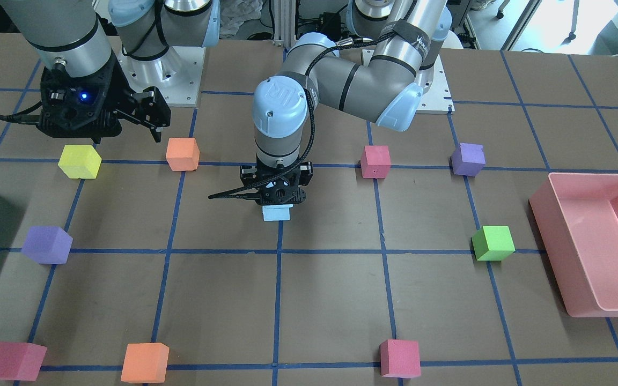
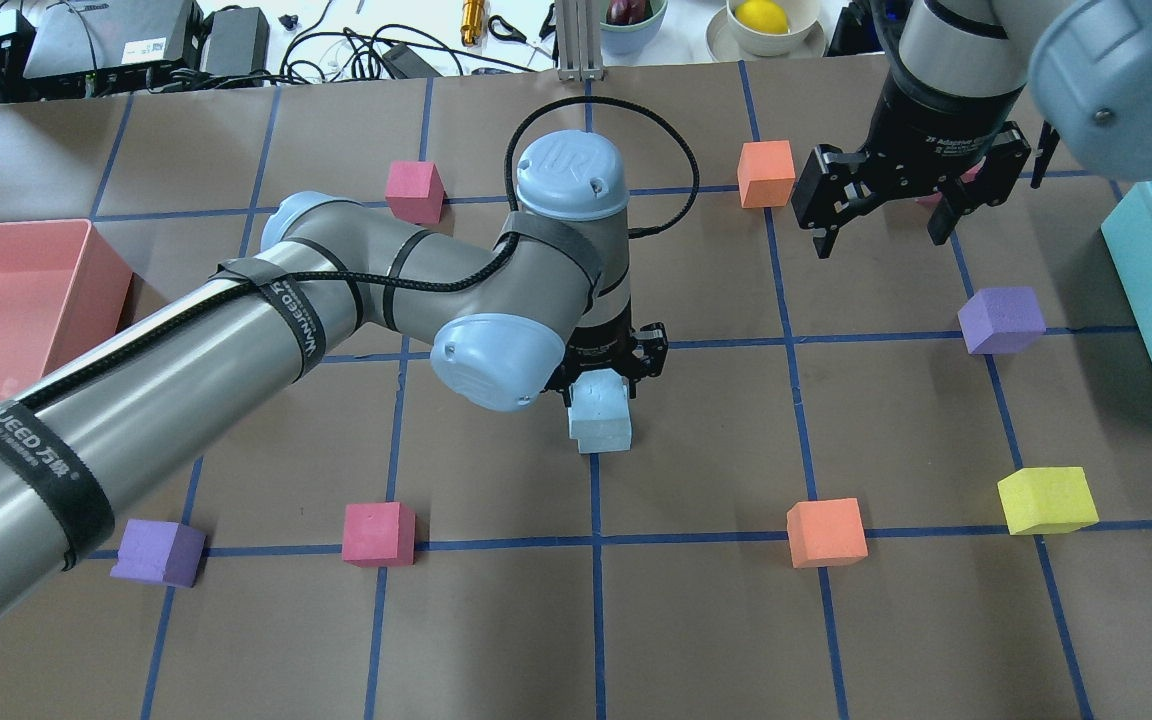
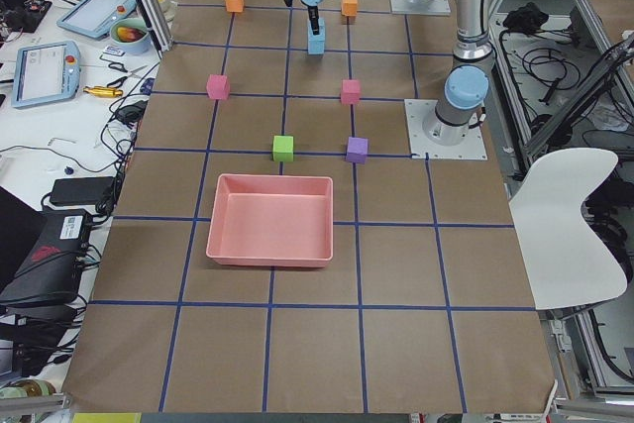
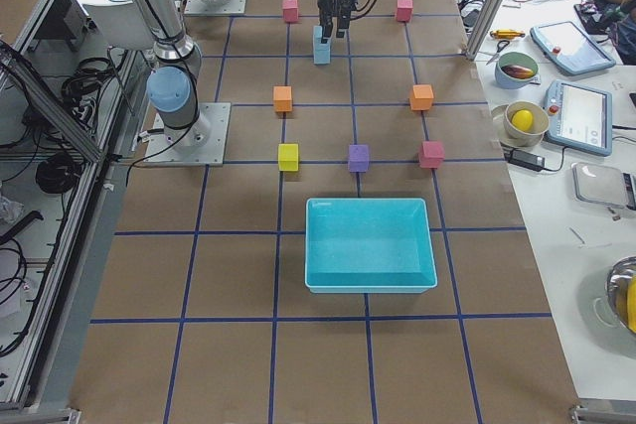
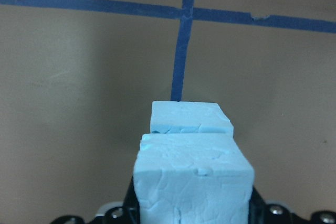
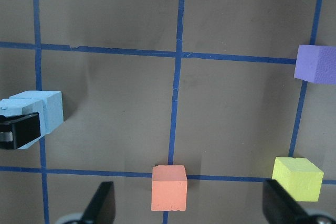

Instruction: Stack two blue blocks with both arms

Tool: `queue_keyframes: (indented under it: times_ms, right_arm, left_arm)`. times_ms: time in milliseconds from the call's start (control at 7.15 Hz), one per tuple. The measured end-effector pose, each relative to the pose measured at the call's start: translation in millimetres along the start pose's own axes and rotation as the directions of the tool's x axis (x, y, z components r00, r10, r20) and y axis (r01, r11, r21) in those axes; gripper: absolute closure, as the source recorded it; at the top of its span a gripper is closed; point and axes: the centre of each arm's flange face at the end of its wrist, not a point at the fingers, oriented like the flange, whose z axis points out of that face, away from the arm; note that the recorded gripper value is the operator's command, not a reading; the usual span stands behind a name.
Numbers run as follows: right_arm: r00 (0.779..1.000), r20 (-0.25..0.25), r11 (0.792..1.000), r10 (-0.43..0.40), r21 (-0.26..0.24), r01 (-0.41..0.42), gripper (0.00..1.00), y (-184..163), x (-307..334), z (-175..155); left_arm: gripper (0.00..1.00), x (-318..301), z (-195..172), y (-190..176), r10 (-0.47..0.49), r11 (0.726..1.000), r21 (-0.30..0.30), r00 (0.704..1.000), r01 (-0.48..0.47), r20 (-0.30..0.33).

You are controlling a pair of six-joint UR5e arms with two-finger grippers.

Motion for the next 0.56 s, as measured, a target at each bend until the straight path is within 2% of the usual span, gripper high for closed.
queue_keyframes:
  times_ms: [280, 559]
  right_arm:
    - [1.0, 0.011, 1.0, 0.022, -0.002, -0.022, 0.0, 0.0, -1.2, 0.6]
    - [0.999, 0.018, 1.0, 0.03, -0.003, -0.03, 0.0, 0.2, -1.8, 1.2]
  left_arm:
    - [0.0, -15.5, -44.3, -8.5, 0.018, 0.998, 0.055, 0.999, -0.016, -0.029]
    - [0.0, -75.9, -92.8, -33.2, 0.044, 0.996, 0.08, 0.998, -0.04, -0.039]
